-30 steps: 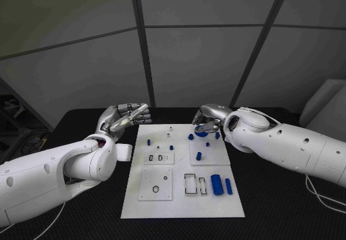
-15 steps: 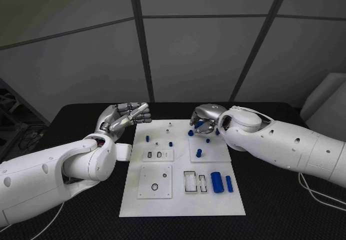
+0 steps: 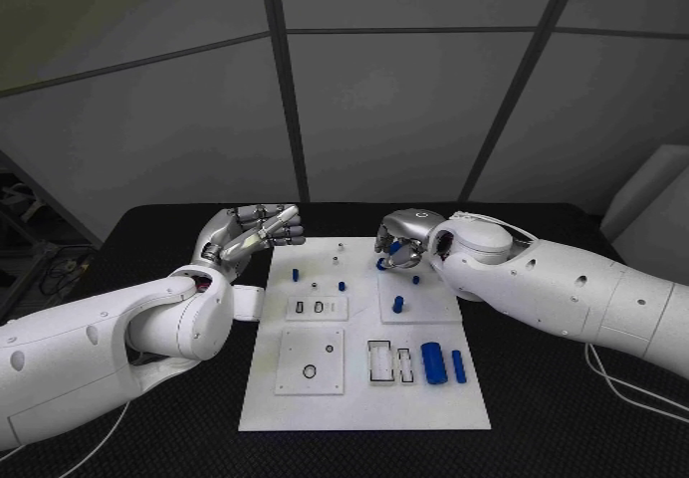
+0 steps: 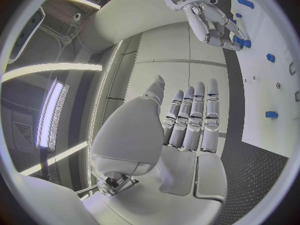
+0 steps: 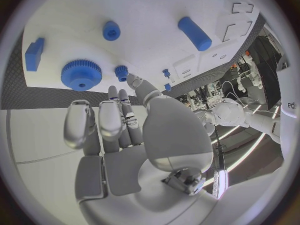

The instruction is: Assemble the parts on the task board

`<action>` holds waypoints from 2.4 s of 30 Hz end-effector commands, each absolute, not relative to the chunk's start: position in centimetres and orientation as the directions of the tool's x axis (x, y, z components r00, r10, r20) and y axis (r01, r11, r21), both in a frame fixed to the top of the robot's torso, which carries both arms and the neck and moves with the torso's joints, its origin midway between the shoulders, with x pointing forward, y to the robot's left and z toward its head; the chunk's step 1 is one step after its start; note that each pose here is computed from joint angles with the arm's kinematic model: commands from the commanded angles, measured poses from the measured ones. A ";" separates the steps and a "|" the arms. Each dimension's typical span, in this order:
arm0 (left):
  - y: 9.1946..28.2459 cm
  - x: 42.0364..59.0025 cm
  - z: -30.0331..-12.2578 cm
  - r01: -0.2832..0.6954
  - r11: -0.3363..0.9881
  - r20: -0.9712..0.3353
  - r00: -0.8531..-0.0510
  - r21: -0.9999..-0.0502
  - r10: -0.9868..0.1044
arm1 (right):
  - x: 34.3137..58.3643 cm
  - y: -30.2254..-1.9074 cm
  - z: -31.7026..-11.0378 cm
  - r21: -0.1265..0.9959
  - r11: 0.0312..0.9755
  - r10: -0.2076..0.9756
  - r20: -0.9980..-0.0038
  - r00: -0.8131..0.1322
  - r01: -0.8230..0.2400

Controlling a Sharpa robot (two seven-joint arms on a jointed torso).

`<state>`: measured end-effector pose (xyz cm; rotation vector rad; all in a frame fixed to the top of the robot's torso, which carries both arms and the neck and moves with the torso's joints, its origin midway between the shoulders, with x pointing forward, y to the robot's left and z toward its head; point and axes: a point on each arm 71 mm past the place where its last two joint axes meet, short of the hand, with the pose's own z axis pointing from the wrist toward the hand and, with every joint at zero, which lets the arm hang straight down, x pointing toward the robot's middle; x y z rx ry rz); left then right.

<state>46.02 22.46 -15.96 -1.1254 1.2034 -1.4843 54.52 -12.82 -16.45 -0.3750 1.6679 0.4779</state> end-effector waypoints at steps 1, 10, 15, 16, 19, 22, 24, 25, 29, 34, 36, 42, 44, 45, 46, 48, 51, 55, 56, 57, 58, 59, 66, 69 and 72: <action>22.3 45.9 -15.8 0.100 -0.134 0.111 -0.210 -0.986 -0.971 | 54.6 -12.8 -16.5 0.081 0.862 0.000 -0.987 -0.160 -0.501; 22.4 45.9 -15.7 0.100 -0.133 0.110 -0.208 -0.986 -0.972 | 54.7 -12.7 -16.8 0.075 0.864 -0.020 -0.983 -0.183 -0.499; 22.5 45.9 -15.8 0.099 -0.132 0.109 -0.207 -0.986 -0.972 | 54.7 -12.7 -16.9 0.074 0.863 -0.026 -0.982 -0.189 -0.500; 22.5 45.9 -15.8 0.099 -0.132 0.109 -0.207 -0.986 -0.972 | 54.7 -12.7 -16.9 0.074 0.863 -0.026 -0.981 -0.190 -0.500; 22.5 45.9 -15.7 0.099 -0.132 0.110 -0.207 -0.986 -0.972 | 54.7 -12.6 -17.0 0.073 0.862 -0.028 -0.981 -0.192 -0.501; 22.5 45.9 -15.7 0.099 -0.132 0.110 -0.207 -0.986 -0.972 | 54.7 -12.5 -17.0 0.074 0.861 -0.029 -0.981 -0.193 -0.503; 22.5 45.9 -15.7 0.098 -0.132 0.110 -0.207 -0.986 -0.972 | 54.7 -12.4 -17.0 0.074 0.860 -0.030 -0.981 -0.194 -0.504; 22.5 45.9 -15.7 0.098 -0.132 0.110 -0.207 -0.986 -0.972 | 54.7 -12.4 -17.1 0.074 0.860 -0.030 -0.980 -0.194 -0.505; 22.5 45.9 -15.8 0.098 -0.132 0.110 -0.207 -0.986 -0.972 | 54.8 -12.3 -17.1 0.074 0.859 -0.031 -0.980 -0.196 -0.507; 22.5 45.9 -15.8 0.096 -0.132 0.110 -0.208 -0.987 -0.972 | 54.8 -12.2 -17.2 0.072 0.859 -0.038 -0.978 -0.203 -0.507; 22.5 45.9 -15.8 0.095 -0.132 0.110 -0.208 -0.987 -0.972 | 54.9 -12.2 -17.3 0.071 0.860 -0.041 -0.978 -0.206 -0.506; 22.5 45.9 -15.8 0.093 -0.132 0.110 -0.209 -0.987 -0.972 | 54.9 -12.2 -17.5 0.070 0.859 -0.045 -0.977 -0.211 -0.507; 22.5 45.9 -15.8 0.093 -0.132 0.110 -0.208 -0.987 -0.972 | 54.9 -12.2 -17.4 0.070 0.860 -0.040 -0.978 -0.204 -0.506; 22.5 45.9 -15.8 0.093 -0.132 0.110 -0.208 -0.987 -0.972 | 54.9 -12.2 -17.4 0.071 0.860 -0.035 -0.980 -0.198 -0.506; 22.5 45.9 -15.8 0.093 -0.132 0.110 -0.208 -0.987 -0.972 | 54.9 -12.2 -17.3 0.072 0.860 -0.030 -0.981 -0.191 -0.506; 22.6 45.9 -15.8 0.093 -0.132 0.110 -0.208 -0.987 -0.972 | 54.9 -12.2 -17.2 0.076 0.859 -0.015 -0.985 -0.173 -0.507; 22.6 45.9 -15.8 0.092 -0.131 0.110 -0.208 -0.987 -0.972 | 54.9 -12.2 -16.8 0.084 0.855 0.014 -0.990 -0.138 -0.511; 22.7 45.9 -15.8 0.093 -0.130 0.109 -0.206 -0.987 -0.973 | 54.7 -12.1 -16.3 0.101 0.849 0.062 -0.994 -0.092 -0.518; 22.8 45.9 -15.8 0.093 -0.130 0.109 -0.205 -0.987 -0.973 | 54.7 -12.1 -16.2 0.105 0.849 0.072 -0.994 -0.083 -0.519; 22.8 45.9 -15.8 0.093 -0.129 0.108 -0.204 -0.987 -0.973 | 54.6 -12.1 -16.1 0.108 0.848 0.081 -0.994 -0.074 -0.519; 22.8 45.9 -15.8 0.093 -0.129 0.108 -0.203 -0.987 -0.973 | 54.6 -12.0 -16.0 0.111 0.848 0.090 -0.994 -0.066 -0.519; 22.9 45.9 -15.8 0.093 -0.129 0.108 -0.203 -0.987 -0.973 | 54.6 -11.9 -15.9 0.114 0.848 0.098 -0.994 -0.057 -0.518; 23.0 46.0 -15.8 0.093 -0.128 0.107 -0.202 -0.987 -0.974 | 54.8 -11.2 -15.5 0.130 0.851 0.147 -0.989 -0.008 -0.510; 23.0 46.0 -15.8 0.093 -0.127 0.106 -0.200 -0.988 -0.974 | 55.0 -10.6 -15.4 0.138 0.849 0.162 -0.987 0.002 -0.510; 23.1 46.1 -15.8 0.093 -0.126 0.106 -0.199 -0.988 -0.974 | 55.1 -9.9 -15.5 0.147 0.845 0.174 -0.985 0.004 -0.514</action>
